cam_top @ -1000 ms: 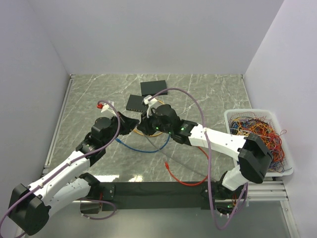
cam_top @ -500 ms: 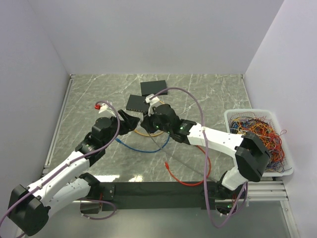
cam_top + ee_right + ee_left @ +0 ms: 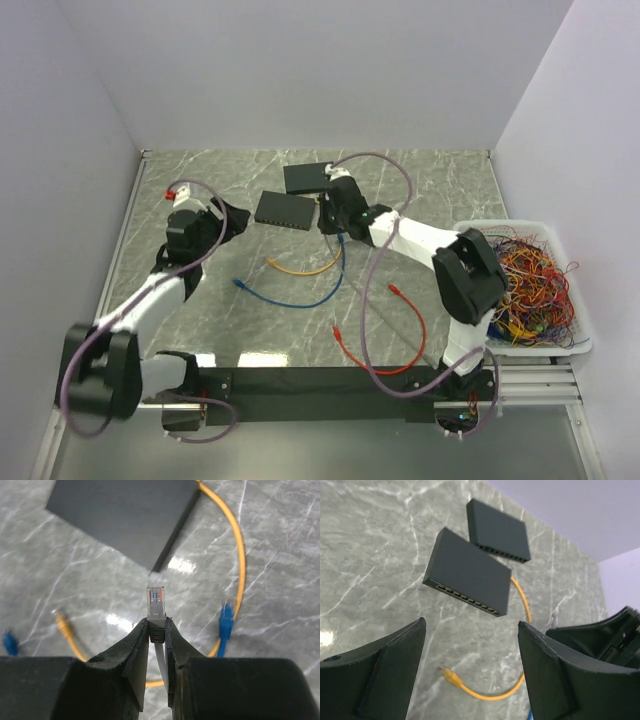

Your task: Insert the plug into the switch port

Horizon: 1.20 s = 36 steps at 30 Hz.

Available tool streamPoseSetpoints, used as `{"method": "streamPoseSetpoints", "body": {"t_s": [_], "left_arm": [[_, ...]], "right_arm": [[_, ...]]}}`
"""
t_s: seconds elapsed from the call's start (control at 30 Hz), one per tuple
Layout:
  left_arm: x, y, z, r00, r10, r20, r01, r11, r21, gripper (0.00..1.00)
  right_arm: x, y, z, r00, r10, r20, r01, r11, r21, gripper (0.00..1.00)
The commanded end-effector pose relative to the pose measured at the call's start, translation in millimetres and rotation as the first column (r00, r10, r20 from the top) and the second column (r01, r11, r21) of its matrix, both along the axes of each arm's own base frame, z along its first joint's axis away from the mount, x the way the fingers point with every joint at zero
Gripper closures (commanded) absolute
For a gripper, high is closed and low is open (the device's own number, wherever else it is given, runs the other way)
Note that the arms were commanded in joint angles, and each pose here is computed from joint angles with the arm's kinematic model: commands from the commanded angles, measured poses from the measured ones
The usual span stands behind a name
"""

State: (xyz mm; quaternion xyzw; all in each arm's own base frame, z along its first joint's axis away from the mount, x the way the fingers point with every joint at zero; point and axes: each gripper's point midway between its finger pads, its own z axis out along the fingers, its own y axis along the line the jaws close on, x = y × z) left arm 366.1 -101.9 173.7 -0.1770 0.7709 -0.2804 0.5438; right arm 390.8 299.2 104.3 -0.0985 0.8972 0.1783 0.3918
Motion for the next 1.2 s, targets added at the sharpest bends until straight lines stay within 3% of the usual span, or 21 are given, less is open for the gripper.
{"method": "streamPoseSetpoints", "body": {"t_s": [0.0,0.37,0.6,0.9,1.17], "left_arm": [[31,-20,19,0.981,-0.157,0.114,0.157,0.987,0.009,0.2],[123,-23,-45,0.977,-0.212,-0.019,0.212,0.977,-0.007,0.21],[148,-34,-85,0.962,-0.261,-0.077,0.259,0.965,-0.043,0.22],[134,-52,-97,0.945,-0.313,-0.098,0.304,0.948,-0.094,0.24],[89,-82,-101,0.922,-0.373,-0.107,0.362,0.926,-0.11,0.25]], "right_arm": [[25,3,1,0.999,-0.039,-0.024,0.039,0.999,-0.005,1.0],[59,9,-39,0.991,-0.068,-0.117,0.06,0.996,-0.069,1.0],[73,2,-54,0.985,-0.117,-0.129,0.099,0.986,-0.136,1.0],[82,17,-70,0.979,-0.097,-0.181,0.074,0.989,-0.128,1.0],[76,41,-70,0.982,-0.035,-0.185,0.014,0.993,-0.113,1.0]]}}
